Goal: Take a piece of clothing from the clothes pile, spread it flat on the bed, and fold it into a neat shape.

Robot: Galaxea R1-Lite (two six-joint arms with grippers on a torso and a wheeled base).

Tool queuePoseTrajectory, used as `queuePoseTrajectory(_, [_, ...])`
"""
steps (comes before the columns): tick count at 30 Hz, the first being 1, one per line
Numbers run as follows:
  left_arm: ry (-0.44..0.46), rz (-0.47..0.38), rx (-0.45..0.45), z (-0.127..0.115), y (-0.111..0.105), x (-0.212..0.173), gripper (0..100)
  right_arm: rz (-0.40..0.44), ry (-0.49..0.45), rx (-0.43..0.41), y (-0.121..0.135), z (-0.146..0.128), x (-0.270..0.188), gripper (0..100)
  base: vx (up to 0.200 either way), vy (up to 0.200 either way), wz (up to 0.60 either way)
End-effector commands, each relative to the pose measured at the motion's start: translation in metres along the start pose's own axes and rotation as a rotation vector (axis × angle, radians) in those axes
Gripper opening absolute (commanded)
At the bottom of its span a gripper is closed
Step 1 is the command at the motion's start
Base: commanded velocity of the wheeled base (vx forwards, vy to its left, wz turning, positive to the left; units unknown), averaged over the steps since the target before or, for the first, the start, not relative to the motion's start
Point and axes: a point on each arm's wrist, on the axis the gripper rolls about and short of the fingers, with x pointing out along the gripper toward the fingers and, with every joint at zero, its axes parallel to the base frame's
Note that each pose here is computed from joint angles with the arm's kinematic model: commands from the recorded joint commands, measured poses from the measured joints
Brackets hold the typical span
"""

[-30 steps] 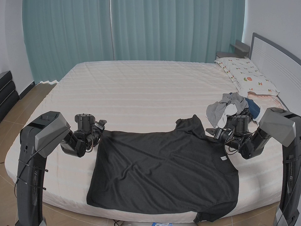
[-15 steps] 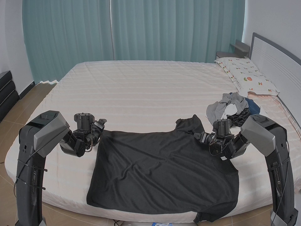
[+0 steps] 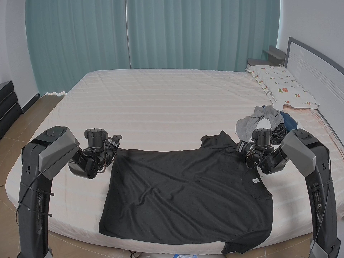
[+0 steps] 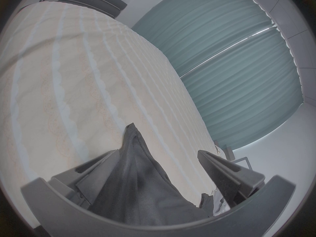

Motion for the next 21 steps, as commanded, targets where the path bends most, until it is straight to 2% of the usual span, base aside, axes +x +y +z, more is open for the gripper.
queuePoseTrajectory(1, [0.001, 0.002, 0.011, -0.001, 0.001, 0.001, 100, -0.002, -0.04, 0.008, -0.007, 0.009, 0.003, 0, 0.0, 0.0, 0.0])
queuePoseTrajectory(4, [0.003, 0.004, 0.021, -0.002, 0.002, 0.002, 100, -0.006, -0.04, 0.009, -0.01, 0.007, 0.005, 0, 0.0, 0.0, 0.0])
queuePoseTrajectory(7, [0.005, 0.007, 0.027, -0.003, 0.004, 0.003, 100, 0.005, -0.103, 0.013, -0.008, 0.014, 0.014, 0, 0.0, 0.0, 0.0])
queuePoseTrajectory(12, [0.005, 0.007, 0.027, -0.003, 0.003, 0.003, 100, -0.038, -0.168, 0.003, -0.006, 0.015, 0.026, 0, 0.0, 0.0, 0.0])
queuePoseTrajectory(20, [0.005, 0.007, 0.027, -0.003, 0.003, 0.003, 100, -0.038, -0.162, -0.017, -0.006, 0.012, 0.03, 0, 0.0, 0.0, 0.0])
queuePoseTrajectory(21, [0.006, 0.008, 0.027, -0.003, 0.004, 0.003, 100, -0.039, -0.161, -0.02, -0.006, 0.011, 0.03, 100, 0.0, 0.0, 0.0])
